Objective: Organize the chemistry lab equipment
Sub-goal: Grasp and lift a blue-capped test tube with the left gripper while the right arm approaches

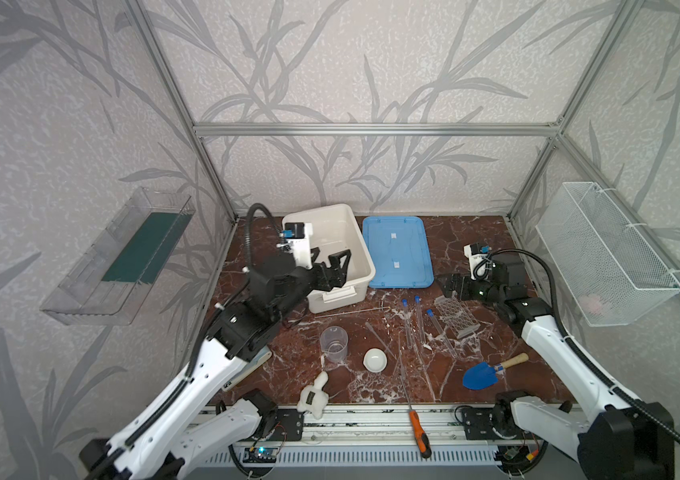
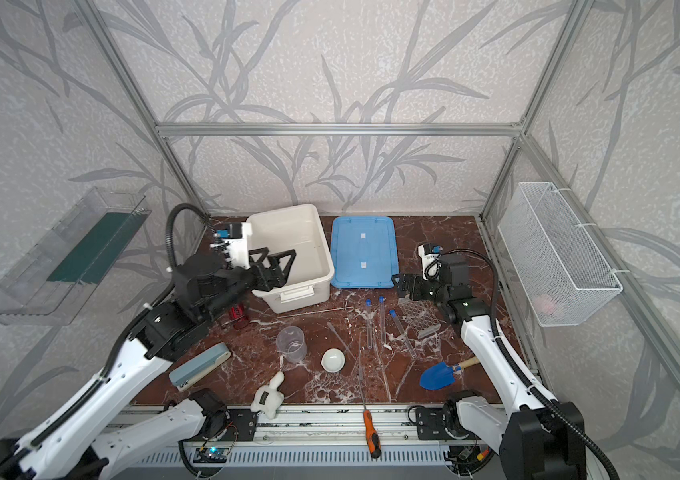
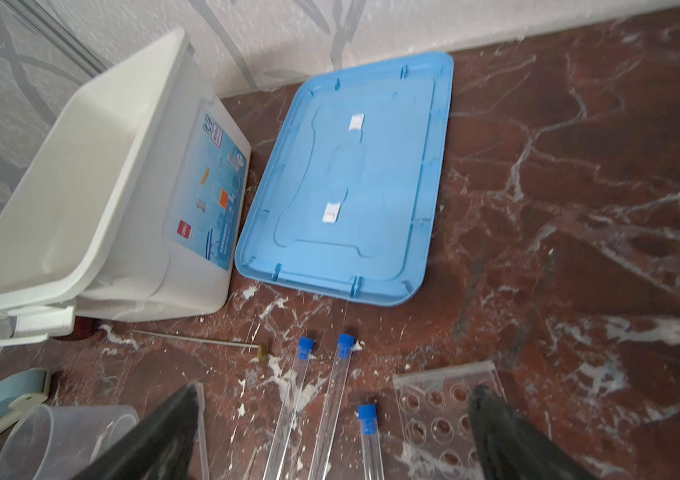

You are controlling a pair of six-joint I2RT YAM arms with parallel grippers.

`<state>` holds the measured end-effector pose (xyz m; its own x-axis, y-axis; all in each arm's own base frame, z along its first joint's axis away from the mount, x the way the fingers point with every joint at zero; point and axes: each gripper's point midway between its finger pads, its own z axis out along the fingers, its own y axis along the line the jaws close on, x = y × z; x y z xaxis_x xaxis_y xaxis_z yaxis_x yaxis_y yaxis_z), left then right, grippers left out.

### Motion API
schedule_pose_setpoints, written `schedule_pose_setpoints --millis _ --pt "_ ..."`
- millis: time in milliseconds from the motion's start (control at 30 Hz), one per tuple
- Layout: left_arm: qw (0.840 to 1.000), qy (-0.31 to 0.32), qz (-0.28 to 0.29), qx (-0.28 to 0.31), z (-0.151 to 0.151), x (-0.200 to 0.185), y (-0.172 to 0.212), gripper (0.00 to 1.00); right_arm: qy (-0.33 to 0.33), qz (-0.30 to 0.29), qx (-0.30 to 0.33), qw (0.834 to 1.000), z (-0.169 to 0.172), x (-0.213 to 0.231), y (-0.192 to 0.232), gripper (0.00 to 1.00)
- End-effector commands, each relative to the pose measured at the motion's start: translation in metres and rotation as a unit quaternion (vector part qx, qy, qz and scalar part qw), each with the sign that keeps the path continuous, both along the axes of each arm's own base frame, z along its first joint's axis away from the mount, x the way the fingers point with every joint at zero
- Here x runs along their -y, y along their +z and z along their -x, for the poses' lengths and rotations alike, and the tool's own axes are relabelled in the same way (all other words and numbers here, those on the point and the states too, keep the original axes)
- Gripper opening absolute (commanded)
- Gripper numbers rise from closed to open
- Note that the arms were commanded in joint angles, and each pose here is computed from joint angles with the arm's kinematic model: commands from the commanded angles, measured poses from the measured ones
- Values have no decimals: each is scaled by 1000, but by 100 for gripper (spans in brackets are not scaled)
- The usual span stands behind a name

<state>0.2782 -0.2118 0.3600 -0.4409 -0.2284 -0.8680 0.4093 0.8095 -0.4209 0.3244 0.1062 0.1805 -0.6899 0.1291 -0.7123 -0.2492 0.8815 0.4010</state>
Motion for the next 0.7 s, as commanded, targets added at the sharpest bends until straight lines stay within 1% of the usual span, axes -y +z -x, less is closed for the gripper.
schedule_pose_setpoints --millis 0,67,100,133,200,267,300,400,500,533,667 --pt "998 -31 -31 -40 14 44 -12 92 2 -16 -65 998 19 2 -7 99" --pt "995 -50 -71 -54 18 73 -22 92 -2 -15 -63 998 24 4 -5 99" --pt "991 -65 -88 -71 21 90 -32 90 -4 -15 -63 998 27 5 -4 99" --pt "989 -78 -96 -83 23 101 -40 89 -8 -13 -64 998 30 7 -2 99" --pt "983 -107 -91 -116 28 128 -59 87 -11 -12 -68 998 36 8 1 99" --pt "978 -134 -79 -141 35 149 -74 80 -18 -6 -77 997 41 12 3 99" --pt "974 -140 -85 -155 36 156 -86 78 -26 -2 -80 996 43 15 4 99" --pt "963 -131 -122 -200 36 163 -129 72 -35 -8 -87 996 49 19 9 99" --pt "950 -136 -141 -244 38 173 -173 67 -26 -17 -85 996 55 16 10 99" --pt "945 -139 -146 -257 39 178 -186 64 -22 -18 -85 996 57 15 10 99" --pt "930 -127 -186 -290 36 180 -233 54 -16 -12 -93 996 65 15 3 99"
